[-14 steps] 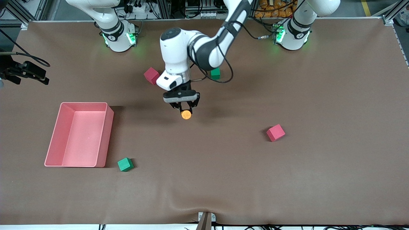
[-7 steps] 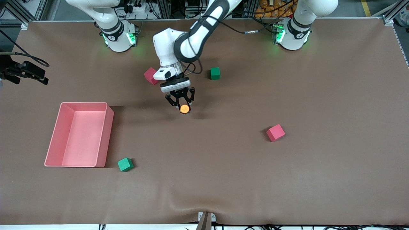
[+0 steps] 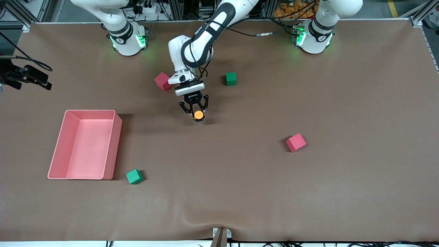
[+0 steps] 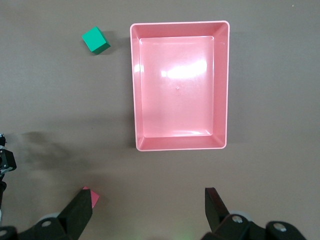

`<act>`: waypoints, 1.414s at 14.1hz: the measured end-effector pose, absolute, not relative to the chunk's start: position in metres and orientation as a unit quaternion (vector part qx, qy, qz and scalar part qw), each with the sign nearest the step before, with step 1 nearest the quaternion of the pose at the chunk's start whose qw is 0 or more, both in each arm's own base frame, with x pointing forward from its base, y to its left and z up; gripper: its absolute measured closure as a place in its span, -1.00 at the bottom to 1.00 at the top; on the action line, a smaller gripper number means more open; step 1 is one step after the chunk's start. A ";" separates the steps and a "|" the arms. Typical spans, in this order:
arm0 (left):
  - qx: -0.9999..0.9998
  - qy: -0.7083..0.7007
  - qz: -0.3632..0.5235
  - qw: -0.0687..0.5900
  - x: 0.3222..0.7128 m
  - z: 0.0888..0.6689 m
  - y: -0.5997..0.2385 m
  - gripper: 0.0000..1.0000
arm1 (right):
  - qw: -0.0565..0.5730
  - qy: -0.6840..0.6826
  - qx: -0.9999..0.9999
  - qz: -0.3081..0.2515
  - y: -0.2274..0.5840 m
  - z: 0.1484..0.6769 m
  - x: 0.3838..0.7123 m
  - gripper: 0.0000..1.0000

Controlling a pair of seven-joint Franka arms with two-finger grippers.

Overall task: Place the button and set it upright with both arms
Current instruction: 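Lower the button upright onto the table and open the left gripper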

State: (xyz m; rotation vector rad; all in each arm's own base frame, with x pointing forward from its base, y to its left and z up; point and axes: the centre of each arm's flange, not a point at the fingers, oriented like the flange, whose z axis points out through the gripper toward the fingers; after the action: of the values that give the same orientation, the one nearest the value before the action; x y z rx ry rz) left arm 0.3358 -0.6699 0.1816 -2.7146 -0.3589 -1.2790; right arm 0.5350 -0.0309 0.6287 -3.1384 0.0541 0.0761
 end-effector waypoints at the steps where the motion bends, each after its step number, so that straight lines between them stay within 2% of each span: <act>1: -0.896 -0.119 -0.424 0.061 0.332 0.175 -0.669 0.16 | 0.001 0.017 -1.000 0.024 -0.031 0.629 0.535 -1.00; 7: -0.891 -0.100 -0.436 0.079 0.314 0.137 -0.666 0.16 | 0.001 0.017 -1.000 0.025 -0.031 0.629 0.535 -1.00; 20: -0.870 -0.082 -0.479 0.086 0.291 0.105 -0.663 0.16 | 0.001 0.017 -0.999 0.027 -0.031 0.628 0.535 -1.00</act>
State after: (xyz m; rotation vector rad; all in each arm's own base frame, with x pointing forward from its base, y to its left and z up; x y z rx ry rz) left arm 0.2907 -0.6634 0.1051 -2.5910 -0.2453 -1.4282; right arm 0.5345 -0.0308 0.6281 -3.1380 0.0539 0.0842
